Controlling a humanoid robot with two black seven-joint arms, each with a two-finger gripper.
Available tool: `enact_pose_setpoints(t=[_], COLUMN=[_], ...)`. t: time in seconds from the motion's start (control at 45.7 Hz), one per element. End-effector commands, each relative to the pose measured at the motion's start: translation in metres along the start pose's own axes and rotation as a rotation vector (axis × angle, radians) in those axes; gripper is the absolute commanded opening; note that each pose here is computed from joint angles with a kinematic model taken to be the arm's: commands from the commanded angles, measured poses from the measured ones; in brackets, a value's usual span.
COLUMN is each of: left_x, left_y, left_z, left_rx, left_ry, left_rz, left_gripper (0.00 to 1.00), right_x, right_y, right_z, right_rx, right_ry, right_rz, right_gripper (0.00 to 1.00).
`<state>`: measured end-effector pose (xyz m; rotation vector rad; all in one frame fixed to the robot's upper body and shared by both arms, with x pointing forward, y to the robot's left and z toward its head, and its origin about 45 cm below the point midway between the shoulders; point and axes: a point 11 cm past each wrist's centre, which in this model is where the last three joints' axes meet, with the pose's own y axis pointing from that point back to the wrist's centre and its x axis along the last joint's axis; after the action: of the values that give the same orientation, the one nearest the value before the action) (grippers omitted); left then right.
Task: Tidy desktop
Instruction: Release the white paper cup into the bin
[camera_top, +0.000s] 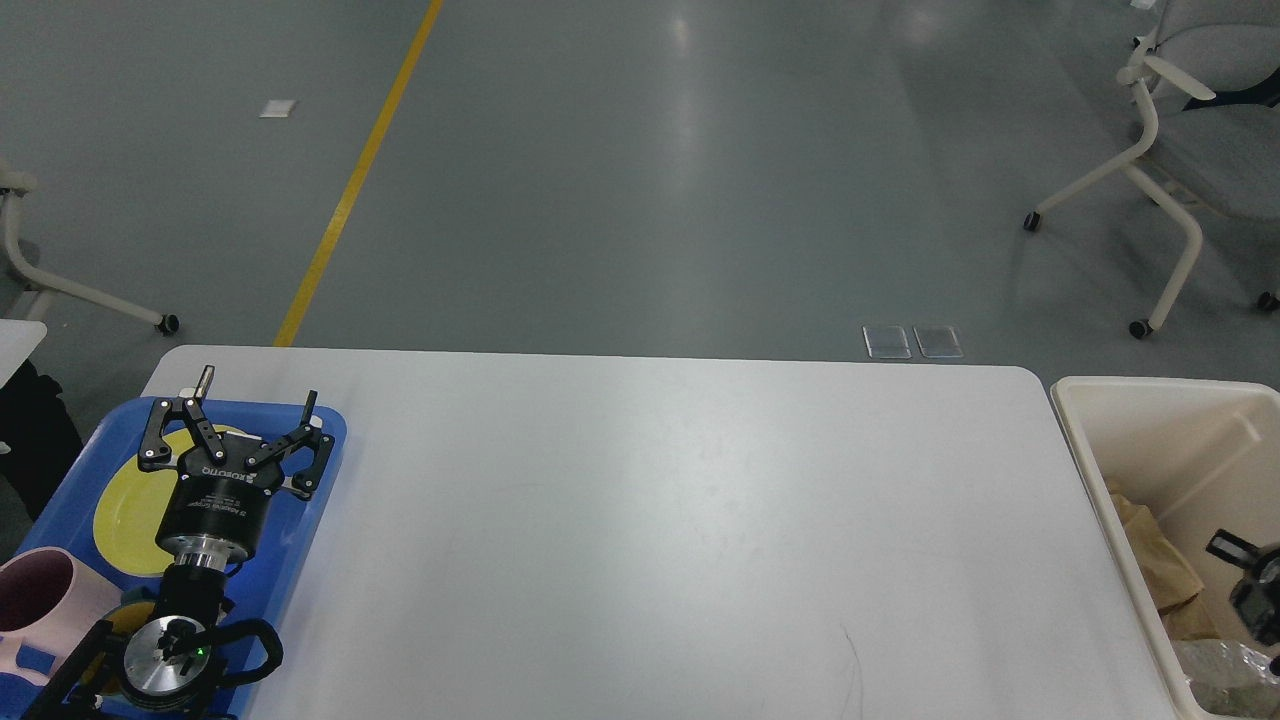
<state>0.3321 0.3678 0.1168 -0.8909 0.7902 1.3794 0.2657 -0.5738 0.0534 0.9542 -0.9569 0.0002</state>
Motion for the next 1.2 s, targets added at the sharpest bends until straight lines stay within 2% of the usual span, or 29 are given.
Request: enact_pose_setpoints(t=[0.0,0.153,0.175,0.241,0.284,0.328,0.372,0.788,0.897,0.984,1.181], left_x=[0.0,0.0,0.0,0.0,0.0,0.0,0.0,0.0,0.0,0.0,0.0], left_y=[0.0,0.0,0.0,0.0,0.0,0.0,0.0,0.0,0.0,0.0,0.0], left_z=[0.0,0.0,0.0,0.0,0.0,0.0,0.0,0.0,0.0,0.0,0.0], left_rx=[0.002,0.001,0.0,0.001,0.0,0.002,0.0,0.002,0.0,0.002,0.001], left_ry=[-0.001,0.0,0.0,0.0,0.0,-0.001,0.001,-0.001,0.0,-0.001,-0.001], left_rz=[0.0,0.0,0.001,0.0,0.0,0.001,0.0,0.0,0.0,0.0,0.0], left_gripper=[0.96,0.96,0.96,0.96,0.96,0.96,0.96,0.96,0.96,0.96,0.96], right_x=[-0.03,-0.028,-0.028,-0.027,-0.026,-0.028,-0.029,-0.022,0.001,0.012,0.059], right_y=[0.0,-0.001,-0.001,-0.001,0.0,0.0,0.0,-0.001,0.0,0.003,0.014], right_z=[-0.011,-0.009,-0.009,-0.008,-0.009,-0.01,-0.012,0.0,0.0,-0.021,-0.031], right_rx=[0.014,0.01,0.012,0.012,0.014,0.015,0.018,-0.004,0.006,0.056,0.17], right_ry=[0.019,-0.01,-0.013,-0.024,-0.027,-0.028,-0.03,-0.231,-0.381,-0.55,-0.944], right_rz=[0.015,0.019,0.02,0.027,0.032,0.032,0.033,0.027,0.045,0.014,-0.046], right_gripper=[0.0,0.0,0.03,0.4,0.6,0.75,1.0,1.0,1.0,1.0,1.0])
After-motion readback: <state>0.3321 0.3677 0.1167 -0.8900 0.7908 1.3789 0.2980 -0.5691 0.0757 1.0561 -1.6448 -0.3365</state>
